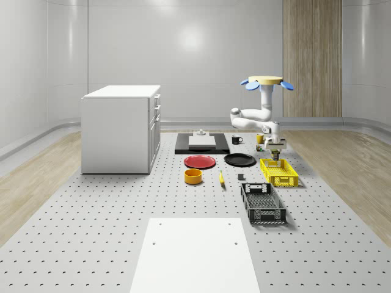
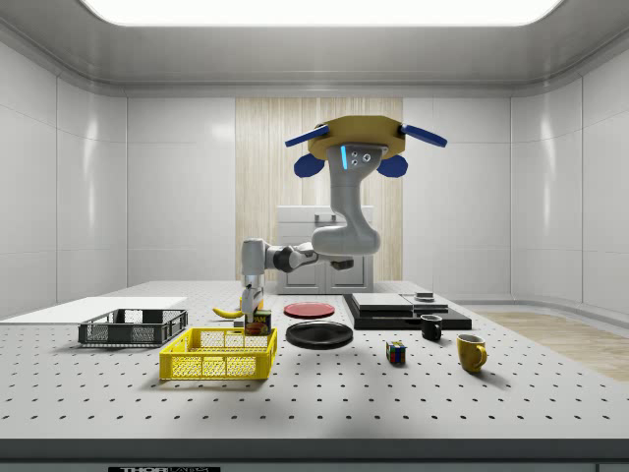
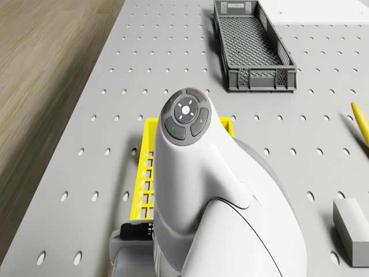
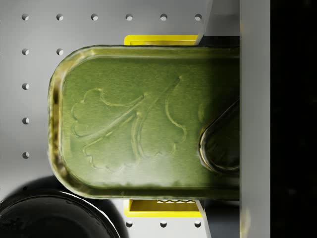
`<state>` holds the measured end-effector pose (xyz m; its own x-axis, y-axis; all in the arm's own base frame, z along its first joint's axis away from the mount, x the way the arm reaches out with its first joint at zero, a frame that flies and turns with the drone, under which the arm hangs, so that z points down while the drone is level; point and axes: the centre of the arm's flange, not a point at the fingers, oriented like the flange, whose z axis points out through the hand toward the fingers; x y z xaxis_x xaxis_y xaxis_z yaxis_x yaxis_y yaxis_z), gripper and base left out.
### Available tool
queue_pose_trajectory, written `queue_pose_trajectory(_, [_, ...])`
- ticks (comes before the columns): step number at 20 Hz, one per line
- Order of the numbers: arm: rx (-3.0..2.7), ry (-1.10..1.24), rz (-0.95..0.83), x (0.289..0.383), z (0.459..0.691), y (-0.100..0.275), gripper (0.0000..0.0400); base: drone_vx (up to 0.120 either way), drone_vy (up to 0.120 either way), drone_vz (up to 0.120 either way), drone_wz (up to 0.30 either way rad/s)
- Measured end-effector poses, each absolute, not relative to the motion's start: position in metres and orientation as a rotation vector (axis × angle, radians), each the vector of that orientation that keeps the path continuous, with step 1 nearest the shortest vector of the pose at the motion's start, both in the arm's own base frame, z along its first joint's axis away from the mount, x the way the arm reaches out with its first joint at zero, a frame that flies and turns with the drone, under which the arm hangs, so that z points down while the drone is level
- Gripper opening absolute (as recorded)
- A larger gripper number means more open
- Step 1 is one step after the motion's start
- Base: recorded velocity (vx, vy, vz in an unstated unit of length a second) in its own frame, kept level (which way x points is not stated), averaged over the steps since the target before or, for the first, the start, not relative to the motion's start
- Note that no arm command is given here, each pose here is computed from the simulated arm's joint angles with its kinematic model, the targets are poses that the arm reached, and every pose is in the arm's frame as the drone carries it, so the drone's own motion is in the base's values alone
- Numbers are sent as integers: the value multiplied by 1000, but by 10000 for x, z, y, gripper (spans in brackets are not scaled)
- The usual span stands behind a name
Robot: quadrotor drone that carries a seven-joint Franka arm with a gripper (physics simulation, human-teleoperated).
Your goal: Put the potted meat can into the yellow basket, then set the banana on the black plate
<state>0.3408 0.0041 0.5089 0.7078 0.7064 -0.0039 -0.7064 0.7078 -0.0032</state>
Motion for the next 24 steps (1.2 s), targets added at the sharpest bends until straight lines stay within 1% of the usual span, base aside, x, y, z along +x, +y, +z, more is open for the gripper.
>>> queue_pose_trajectory(1, [-5, 2, 784, 3408, 5089, 41, 288, 120, 0, -80, 0])
queue_pose_trajectory(6, [-5, 2, 784, 3408, 5089, 41, 288, 120, 0, 0, 0])
queue_pose_trajectory(9, [-5, 2, 784, 3408, 5089, 41, 288, 120, 0, -80, 0])
queue_pose_trajectory(11, [-5, 3, 785, 3408, 5093, 41, 288, 100, 0, 0, 0])
queue_pose_trajectory(15, [-4, 2, 784, 3408, 5191, 42, 287, 0, 0, 0, 0])
queue_pose_trajectory(24, [-4, 2, 786, 3408, 5534, 43, 287, 0, 0, 0, 0])
